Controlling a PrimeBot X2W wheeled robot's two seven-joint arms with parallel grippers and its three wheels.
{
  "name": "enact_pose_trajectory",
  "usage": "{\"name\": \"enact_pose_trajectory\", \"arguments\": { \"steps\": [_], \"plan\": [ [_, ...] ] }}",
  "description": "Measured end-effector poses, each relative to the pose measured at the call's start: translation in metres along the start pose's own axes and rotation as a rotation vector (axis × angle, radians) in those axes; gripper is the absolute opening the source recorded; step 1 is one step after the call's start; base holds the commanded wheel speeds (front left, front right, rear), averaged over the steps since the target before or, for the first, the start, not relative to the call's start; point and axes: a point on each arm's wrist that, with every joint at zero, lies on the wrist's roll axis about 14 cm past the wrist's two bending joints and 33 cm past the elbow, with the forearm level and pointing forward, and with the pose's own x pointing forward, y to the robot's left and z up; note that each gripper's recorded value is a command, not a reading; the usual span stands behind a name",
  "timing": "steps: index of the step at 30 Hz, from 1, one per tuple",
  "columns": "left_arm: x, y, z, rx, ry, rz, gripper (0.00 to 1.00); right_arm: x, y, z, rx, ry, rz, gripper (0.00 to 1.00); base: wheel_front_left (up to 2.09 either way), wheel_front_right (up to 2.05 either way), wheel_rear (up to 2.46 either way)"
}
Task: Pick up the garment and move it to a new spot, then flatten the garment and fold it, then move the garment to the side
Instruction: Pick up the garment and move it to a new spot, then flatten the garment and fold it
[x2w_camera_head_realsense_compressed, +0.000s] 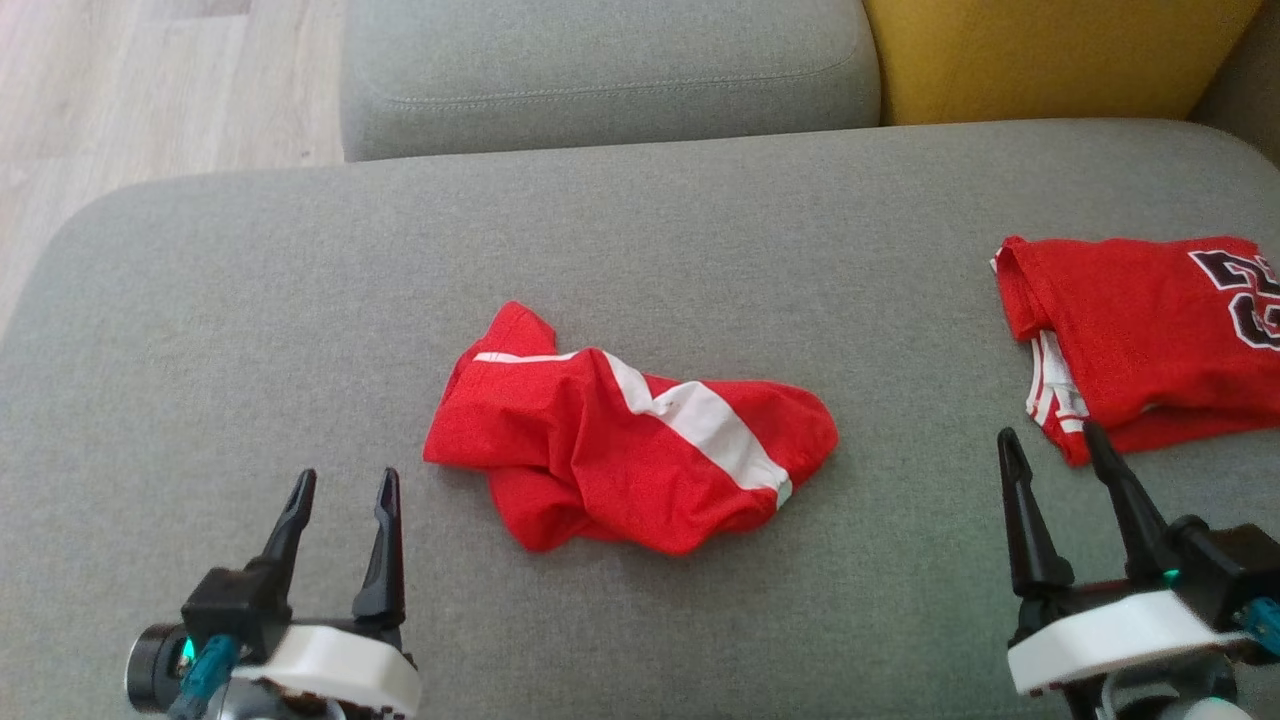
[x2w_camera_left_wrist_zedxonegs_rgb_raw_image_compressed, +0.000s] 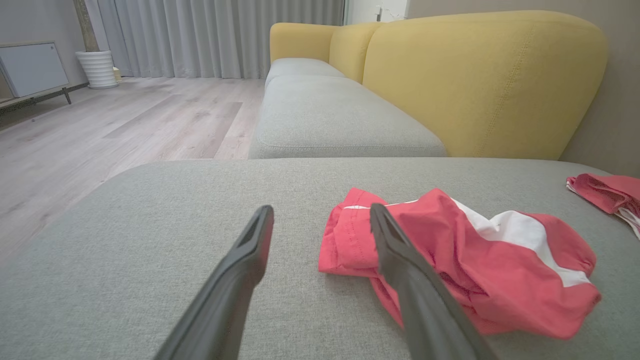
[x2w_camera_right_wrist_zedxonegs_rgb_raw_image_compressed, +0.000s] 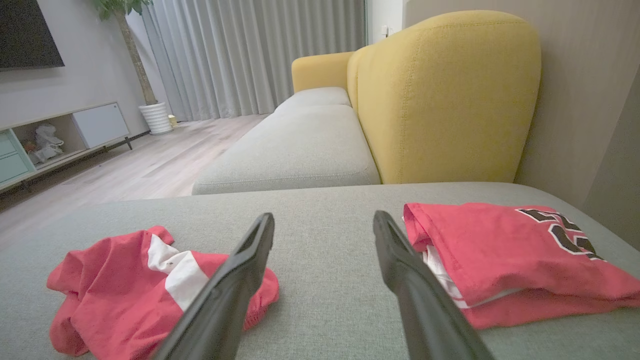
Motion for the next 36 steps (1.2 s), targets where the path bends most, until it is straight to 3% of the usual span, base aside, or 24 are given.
{"name": "enact_pose_trajectory", "arguments": {
  "steps": [27, 36],
  "plan": [
    [0.000, 0.002, -0.004, 0.008, 0.015, 0.012, 1.00, 0.002, 0.000, -0.003, 0.000, 0.019, 0.003, 1.00, 0.00, 0.00, 0.00],
    [0.040, -0.041, -0.011, -0.009, 0.106, -0.177, 1.00, 0.015, 0.000, -0.016, 0.013, 0.060, 0.007, 1.00, 0.00, 0.00, 0.00]
  ]
}}
